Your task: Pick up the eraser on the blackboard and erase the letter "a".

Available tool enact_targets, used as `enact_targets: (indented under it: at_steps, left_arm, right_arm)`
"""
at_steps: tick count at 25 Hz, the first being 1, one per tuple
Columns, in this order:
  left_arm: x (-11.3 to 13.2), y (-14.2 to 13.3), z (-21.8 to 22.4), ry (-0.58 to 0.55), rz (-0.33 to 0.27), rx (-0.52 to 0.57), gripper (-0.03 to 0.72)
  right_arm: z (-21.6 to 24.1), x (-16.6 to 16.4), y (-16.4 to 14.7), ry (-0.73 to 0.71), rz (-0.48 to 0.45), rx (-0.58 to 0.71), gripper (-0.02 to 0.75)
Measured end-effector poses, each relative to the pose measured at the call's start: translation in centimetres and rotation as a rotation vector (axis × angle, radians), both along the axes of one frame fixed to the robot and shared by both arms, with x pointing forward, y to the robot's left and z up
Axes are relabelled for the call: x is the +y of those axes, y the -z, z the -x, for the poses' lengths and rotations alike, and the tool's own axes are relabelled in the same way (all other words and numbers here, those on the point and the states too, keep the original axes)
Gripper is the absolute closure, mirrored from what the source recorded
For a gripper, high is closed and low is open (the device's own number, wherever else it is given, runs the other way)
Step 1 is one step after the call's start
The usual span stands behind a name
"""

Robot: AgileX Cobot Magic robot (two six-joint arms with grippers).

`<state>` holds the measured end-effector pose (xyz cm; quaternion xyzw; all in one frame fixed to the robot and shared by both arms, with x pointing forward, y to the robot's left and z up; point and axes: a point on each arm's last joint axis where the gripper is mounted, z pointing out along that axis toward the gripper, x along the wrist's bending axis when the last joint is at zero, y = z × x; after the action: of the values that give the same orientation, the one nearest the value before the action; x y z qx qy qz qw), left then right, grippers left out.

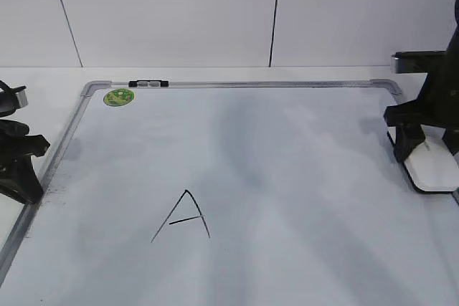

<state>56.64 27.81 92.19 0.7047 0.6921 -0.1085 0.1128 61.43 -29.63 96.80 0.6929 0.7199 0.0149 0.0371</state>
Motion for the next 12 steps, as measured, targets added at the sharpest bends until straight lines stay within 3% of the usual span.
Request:
enact_targets:
  at_steps: [12]
  left_arm:
    - [0.00,0.00,0.00,0.000,0.000,0.000,0.627]
  right_arm:
    - [-0.38,0.01,0.79,-0.003,0.000,-0.005,0.200]
